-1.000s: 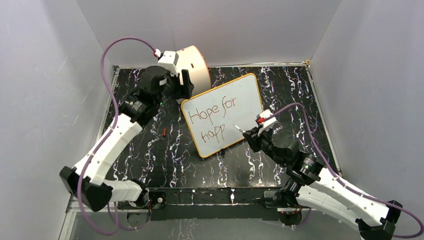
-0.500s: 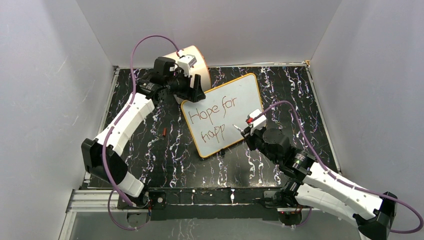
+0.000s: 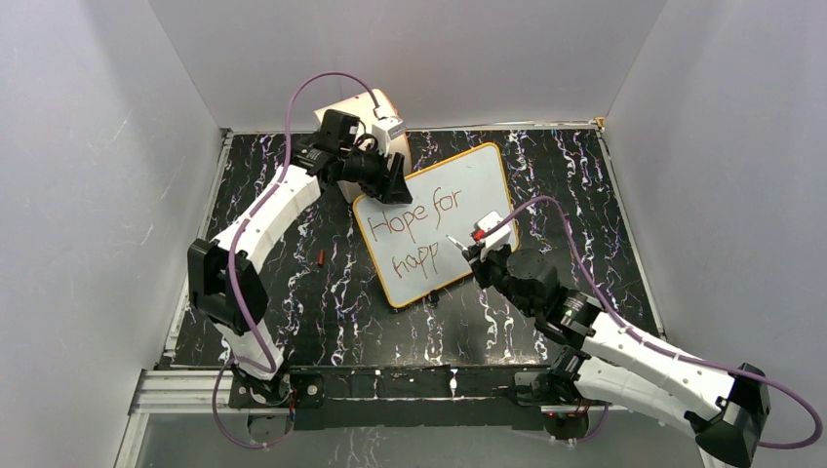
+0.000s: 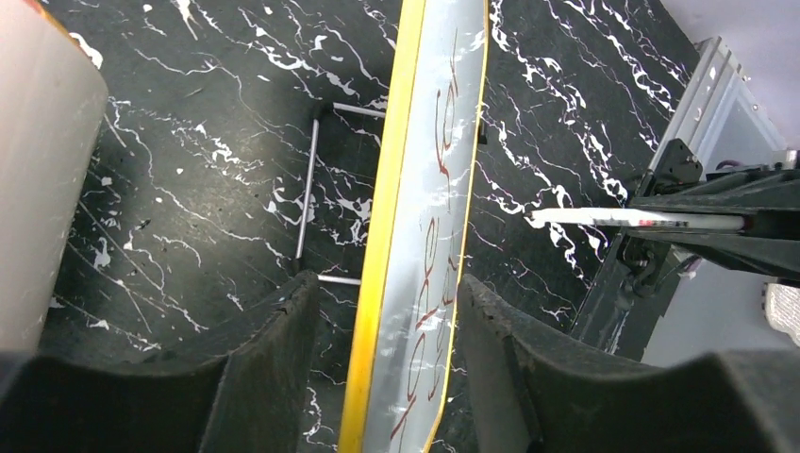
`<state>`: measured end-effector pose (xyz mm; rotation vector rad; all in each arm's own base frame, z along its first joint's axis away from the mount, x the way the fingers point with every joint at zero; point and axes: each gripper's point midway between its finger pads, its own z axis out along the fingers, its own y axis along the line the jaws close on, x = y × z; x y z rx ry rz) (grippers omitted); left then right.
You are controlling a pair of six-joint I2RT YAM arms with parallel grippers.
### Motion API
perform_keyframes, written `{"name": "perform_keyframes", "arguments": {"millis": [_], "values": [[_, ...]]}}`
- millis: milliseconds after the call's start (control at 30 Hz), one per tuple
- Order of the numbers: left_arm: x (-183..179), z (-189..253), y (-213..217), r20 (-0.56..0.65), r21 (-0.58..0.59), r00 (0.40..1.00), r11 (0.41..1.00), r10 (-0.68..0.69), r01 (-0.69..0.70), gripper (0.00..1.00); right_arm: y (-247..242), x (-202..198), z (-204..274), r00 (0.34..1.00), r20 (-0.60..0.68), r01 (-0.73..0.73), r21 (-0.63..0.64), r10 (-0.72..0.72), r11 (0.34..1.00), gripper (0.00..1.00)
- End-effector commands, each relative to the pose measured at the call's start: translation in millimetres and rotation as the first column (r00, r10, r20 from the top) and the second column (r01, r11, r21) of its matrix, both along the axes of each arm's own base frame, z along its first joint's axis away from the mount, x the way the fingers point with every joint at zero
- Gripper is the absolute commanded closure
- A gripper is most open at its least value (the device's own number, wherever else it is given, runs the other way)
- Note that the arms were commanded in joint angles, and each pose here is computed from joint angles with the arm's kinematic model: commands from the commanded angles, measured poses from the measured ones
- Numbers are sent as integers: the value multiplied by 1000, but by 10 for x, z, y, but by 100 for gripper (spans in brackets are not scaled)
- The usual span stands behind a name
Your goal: Write a sentence on the whiteboard
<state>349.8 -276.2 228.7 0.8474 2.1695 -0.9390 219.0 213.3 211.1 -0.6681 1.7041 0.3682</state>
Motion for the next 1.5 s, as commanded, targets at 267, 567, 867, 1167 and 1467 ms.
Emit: {"name": "perform_keyframes", "arguments": {"millis": [267, 567, 867, 1167, 1467], "values": [[-107, 59, -52, -23, -21, 985, 985, -172, 172, 74, 38, 111, -67, 997, 82, 9, -6, -8, 1000, 100], [-95, -75, 19, -26, 52, 974, 973, -225, 226, 100, 28, 67, -102, 994, 105, -12, 17, 10, 1000, 100], [-160, -117, 57, -19, 60, 972, 971, -232, 233, 100, 18, 37, -121, 995, 96, -16, 22, 14, 1000, 100], [-218, -224, 85, -21, 58, 974, 972, -225, 226, 100, 15, 70, -144, 995, 100, 8, -11, -7, 1000, 100], [-240, -232, 51, -35, 30, 975, 975, -221, 222, 100, 23, 41, -111, 997, 80, 21, -20, -19, 1000, 100]]}}
